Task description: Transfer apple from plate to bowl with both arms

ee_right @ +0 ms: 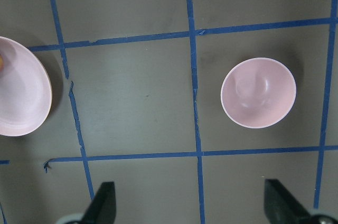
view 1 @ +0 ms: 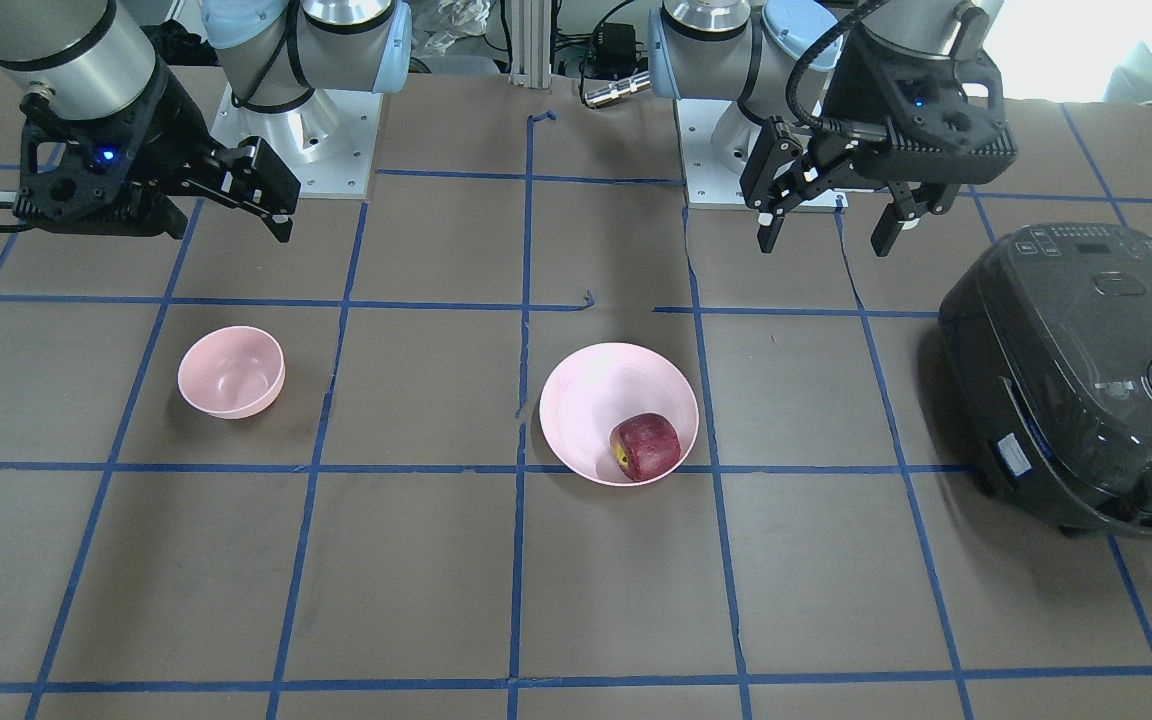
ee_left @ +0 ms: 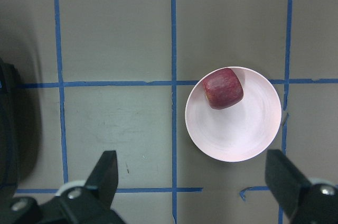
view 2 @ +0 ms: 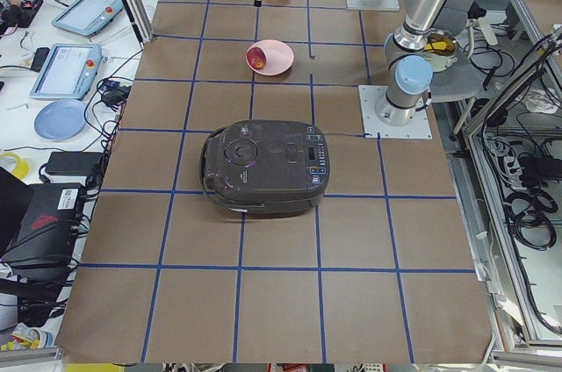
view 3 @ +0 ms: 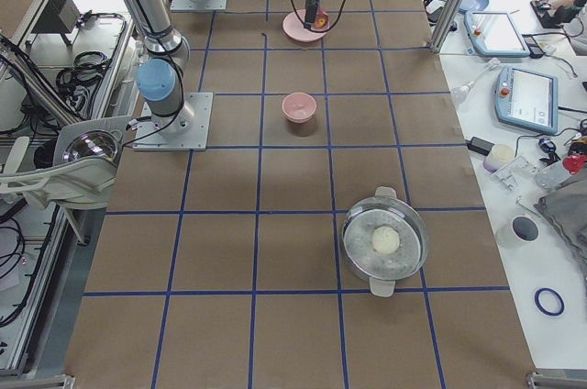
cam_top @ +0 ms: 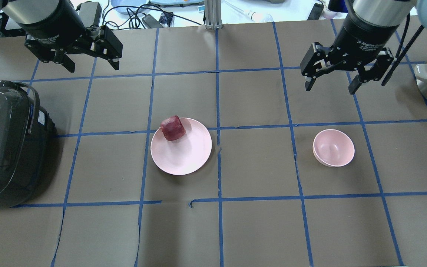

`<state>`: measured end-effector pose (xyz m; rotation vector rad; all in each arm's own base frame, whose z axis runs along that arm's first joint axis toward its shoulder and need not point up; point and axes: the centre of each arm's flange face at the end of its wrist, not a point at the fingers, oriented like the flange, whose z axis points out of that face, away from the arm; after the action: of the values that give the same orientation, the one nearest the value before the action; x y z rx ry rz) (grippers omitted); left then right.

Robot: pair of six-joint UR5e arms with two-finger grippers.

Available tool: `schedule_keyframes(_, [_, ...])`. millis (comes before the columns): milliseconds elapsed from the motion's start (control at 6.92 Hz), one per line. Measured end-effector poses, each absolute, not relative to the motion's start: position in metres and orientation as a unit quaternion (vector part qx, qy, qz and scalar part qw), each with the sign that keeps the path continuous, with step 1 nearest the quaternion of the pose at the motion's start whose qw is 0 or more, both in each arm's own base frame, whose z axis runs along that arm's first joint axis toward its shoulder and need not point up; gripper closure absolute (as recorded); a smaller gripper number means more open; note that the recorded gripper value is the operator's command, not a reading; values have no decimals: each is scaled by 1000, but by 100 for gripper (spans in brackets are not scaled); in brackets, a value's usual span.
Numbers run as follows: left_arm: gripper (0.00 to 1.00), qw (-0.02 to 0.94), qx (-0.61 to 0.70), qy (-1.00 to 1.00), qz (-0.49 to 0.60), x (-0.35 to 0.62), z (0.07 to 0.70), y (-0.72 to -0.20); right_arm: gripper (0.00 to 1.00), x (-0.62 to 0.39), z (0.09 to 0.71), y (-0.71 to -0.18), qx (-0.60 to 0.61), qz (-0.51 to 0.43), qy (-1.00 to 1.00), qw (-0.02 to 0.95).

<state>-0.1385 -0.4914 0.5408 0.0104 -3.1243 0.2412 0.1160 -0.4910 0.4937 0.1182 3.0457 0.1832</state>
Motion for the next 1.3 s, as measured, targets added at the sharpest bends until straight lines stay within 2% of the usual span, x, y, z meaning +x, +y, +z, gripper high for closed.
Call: schedule_keyframes(1301, [0, 5, 10, -998, 69, -138, 536, -493, 0, 111, 492, -494, 37, 59, 997, 44])
